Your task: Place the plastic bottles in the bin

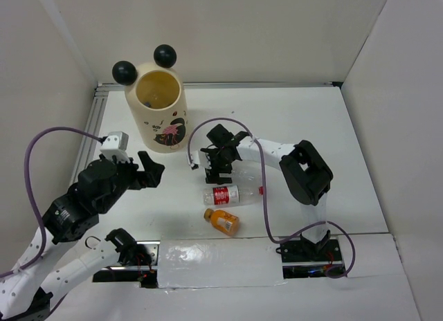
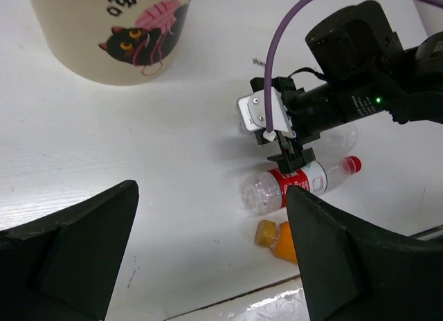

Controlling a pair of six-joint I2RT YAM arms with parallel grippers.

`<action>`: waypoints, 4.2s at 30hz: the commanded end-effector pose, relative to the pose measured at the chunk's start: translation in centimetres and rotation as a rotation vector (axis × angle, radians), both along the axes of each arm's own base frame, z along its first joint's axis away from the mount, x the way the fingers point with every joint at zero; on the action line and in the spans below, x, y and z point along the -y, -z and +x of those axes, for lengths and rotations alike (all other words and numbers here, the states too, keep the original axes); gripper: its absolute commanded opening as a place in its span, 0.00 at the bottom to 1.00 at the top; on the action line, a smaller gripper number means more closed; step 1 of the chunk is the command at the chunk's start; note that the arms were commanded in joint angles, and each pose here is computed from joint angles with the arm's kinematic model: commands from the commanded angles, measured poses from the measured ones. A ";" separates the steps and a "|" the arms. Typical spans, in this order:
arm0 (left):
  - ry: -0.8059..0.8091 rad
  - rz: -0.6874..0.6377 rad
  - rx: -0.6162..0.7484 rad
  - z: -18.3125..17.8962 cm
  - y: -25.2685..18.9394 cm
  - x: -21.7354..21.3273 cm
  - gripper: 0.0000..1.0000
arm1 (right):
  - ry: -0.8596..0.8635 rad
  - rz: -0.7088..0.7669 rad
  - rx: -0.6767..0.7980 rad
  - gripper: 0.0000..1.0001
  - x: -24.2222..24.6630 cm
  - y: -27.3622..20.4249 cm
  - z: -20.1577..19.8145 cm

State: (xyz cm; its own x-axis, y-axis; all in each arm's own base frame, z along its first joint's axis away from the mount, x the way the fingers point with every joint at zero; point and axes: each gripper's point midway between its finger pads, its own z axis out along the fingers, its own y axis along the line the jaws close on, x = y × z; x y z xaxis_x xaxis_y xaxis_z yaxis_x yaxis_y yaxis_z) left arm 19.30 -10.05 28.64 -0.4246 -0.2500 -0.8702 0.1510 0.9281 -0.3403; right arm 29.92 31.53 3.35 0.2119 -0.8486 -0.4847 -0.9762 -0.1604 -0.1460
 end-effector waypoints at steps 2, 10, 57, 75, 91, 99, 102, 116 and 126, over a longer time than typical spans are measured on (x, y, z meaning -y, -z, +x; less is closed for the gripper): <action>0.068 -0.059 -0.065 -0.5 2.3 2.0 1.00 | 0.008 -0.082 0.066 0.92 1.8 -1.3 -0.4; 0.072 -0.080 -0.063 -0.8 2.8 2.1 1.00 | 0.071 -0.202 0.002 0.70 3.3 0.6 -1.0; 0.276 -0.171 -0.189 -2.7 7.4 6.3 1.00 | -0.175 1.478 0.435 0.02 -18.8 -44.9 10.6; 0.641 -0.017 0.028 -1.7 4.6 10.8 1.00 | -0.195 1.216 0.453 1.00 -17.1 -41.3 10.4; 1.098 0.421 0.179 1.6 8.2 23.6 0.84 | 0.720 0.845 0.156 0.71 12.9 -36.5 17.9; 1.170 0.600 0.108 2.2 14.4 29.3 0.98 | 0.959 0.775 0.045 1.00 29.5 -28.8 10.4; 1.132 0.696 0.055 3.2 17.8 30.2 1.00 | 0.967 0.791 0.031 1.00 30.6 -27.9 7.6; 0.915 0.786 -0.052 5.8 20.3 29.2 0.15 | 0.920 0.825 -0.028 1.00 29.0 -24.7 2.6; 0.651 0.390 0.341 13.4 -5.7 23.3 0.12 | 0.754 0.813 -0.073 0.80 26.1 -20.7 0.4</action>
State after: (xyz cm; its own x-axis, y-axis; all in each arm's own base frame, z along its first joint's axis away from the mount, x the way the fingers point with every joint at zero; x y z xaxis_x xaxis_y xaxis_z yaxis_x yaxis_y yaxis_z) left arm 30.24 -36.17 22.45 -0.1955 0.5384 -0.8197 0.7957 0.5756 0.1883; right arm 31.41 3.50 23.39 -0.3563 -0.1462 -0.9228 -0.7204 0.6720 0.1717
